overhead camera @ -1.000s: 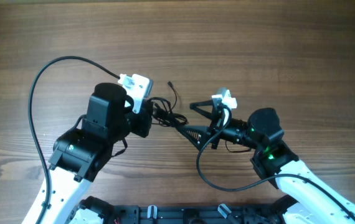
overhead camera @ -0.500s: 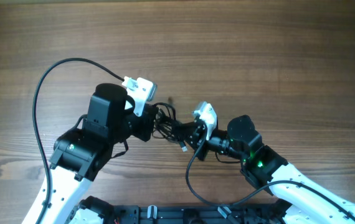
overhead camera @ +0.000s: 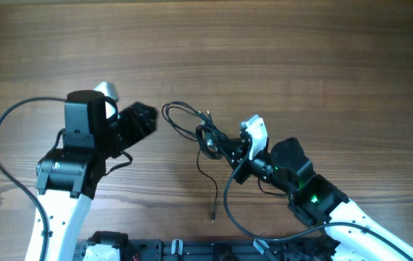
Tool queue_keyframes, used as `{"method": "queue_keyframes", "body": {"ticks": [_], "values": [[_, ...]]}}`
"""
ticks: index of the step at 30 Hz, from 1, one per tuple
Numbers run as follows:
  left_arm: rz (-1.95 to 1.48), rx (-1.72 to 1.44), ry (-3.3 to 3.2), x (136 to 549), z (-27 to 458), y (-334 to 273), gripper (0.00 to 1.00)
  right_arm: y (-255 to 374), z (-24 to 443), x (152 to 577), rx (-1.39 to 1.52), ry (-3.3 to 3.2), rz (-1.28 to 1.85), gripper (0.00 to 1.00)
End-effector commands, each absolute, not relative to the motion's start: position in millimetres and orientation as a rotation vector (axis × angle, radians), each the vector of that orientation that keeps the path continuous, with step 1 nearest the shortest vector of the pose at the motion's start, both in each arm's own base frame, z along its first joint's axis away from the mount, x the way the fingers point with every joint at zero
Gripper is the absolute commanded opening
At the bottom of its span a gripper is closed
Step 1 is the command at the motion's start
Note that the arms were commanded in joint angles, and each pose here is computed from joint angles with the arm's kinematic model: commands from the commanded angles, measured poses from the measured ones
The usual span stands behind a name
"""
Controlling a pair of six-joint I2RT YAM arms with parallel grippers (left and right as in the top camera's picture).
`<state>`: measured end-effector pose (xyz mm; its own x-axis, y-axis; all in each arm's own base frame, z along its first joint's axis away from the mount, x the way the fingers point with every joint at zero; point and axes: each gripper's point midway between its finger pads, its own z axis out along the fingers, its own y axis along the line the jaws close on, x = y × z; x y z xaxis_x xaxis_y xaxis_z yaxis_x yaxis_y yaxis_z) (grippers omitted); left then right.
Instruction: Untangle cables
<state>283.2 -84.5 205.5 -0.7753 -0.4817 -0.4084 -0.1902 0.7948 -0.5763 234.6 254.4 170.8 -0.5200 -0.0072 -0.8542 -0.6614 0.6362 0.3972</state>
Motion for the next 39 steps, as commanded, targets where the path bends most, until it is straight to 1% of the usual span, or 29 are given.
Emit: {"method": "queue_keyframes", "body": {"ticks": [1, 4, 5, 7, 10, 14, 18, 21, 23, 24, 26, 27, 28, 30, 33, 35, 36, 38, 39], "values": [[-0.707, 0.039, 2.408, 274.1, 217.1, -105.8, 1.0, 265.9, 184.2, 219.9, -0.739, 1.828, 0.939, 0.05], [-0.606, 0.297, 2.374, 272.5, 213.8, -105.6, 0.99, 278.9, 187.8, 191.8, -0.91, 1.762, 1.074, 0.04], [-0.571, 0.39, 2.365, 271.9, 210.4, -105.6, 0.96, 281.1, 188.7, 182.3, -0.966, 1.738, 1.124, 0.04], [-0.556, 0.473, 2.369, 271.4, 204.0, -107.1, 0.9, 278.8, 192.5, 171.2, -1.041, 1.693, 1.209, 0.04], [-0.594, 0.607, 2.394, 264.0, 190.5, -115.7, 0.86, 266.5, 192.9, 168.0, -1.107, 1.648, 1.262, 0.04], [-0.71, 0.658, 2.434, 259.5, 176.9, -128.5, 0.86, 241.6, 185.8, 174.7, -1.125, 1.637, 1.323, 0.04], [-1.001, 0.878, 2.24, 236.1, 198.5, -161.4, 0.91, 233.4, 166.3, 180.2, -1.121, 1.674, 1.401, 0.04], [-1.037, 0.884, 2.258, 229.8, 196.6, -164.6, 0.93, 236.1, 161.5, 171.1, -1.157, 1.642, 1.526, 0.04], [-1.063, 0.923, 2.277, 222.6, 191.4, -170.9, 0.93, 236.9, 160.5, 171.9, -1.163, 1.63, 1.537, 0.04], [-1.07, 0.968, 2.276, 217.0, 188.4, -173.9, 0.91, 237.1, 160.5, 172.4, -1.164, 1.627, 1.536, 0.04], [-1.086, 1.031, 2.307, 206.1, 179.8, -178.4, 0.83, 237.3, 161.7, 172.2, -1.166, 1.62, 1.539, 0.04], [-1.077, 1.042, 2.331, 204.8, 175.0, -178.8, 0.75, 237.2, 163.0, 170.8, -1.172, 1.609, 1.548, 0.04], [-1.064, 1.052, 2.349, 204.6, 170.7, -179.1, 0.72, 237.1, 164.9, 168.2, -1.179, 1.596, 1.567, 0.04], [-1.054, 1.053, 2.371, 205.4, 166.1, -178.2, 0.71, 236.9, 165.8, 166.7, -1.183, 1.589, 1.578, 0.04], [-1.025, 1.051, 2.401, 206.3, 160.9, -175.0, 0.77, 236.7, 165.8, 167.0, -1.182, 1.589, 1.576, 0.04], [-1.01, 1.048, 2.414, 206.5, 159.2, -173.4, 0.77, 236.7, 165.8, 167.0, -1.182, 1.59, 1.577, 0.04], [-1.013, 1.047, 2.419, 205.5, 159.0, -173.1, 0.76, 236.2, 165.8, 167.7, -1.179, 1.591, 1.575, 0.04], [-1.024, 1.043, 2.442, 202.4, 156.9, -172.3, 0.68, 233.0, 166.0, 172.1, -1.156, 1.603, 1.569, 0.04], [-1.027, 1.039, 2.463, 202.6, 152.8, -171.8, 0.62, 229.7, 169.7, 171.5, -1.155, 1.582, 1.589, 0.04]]}}
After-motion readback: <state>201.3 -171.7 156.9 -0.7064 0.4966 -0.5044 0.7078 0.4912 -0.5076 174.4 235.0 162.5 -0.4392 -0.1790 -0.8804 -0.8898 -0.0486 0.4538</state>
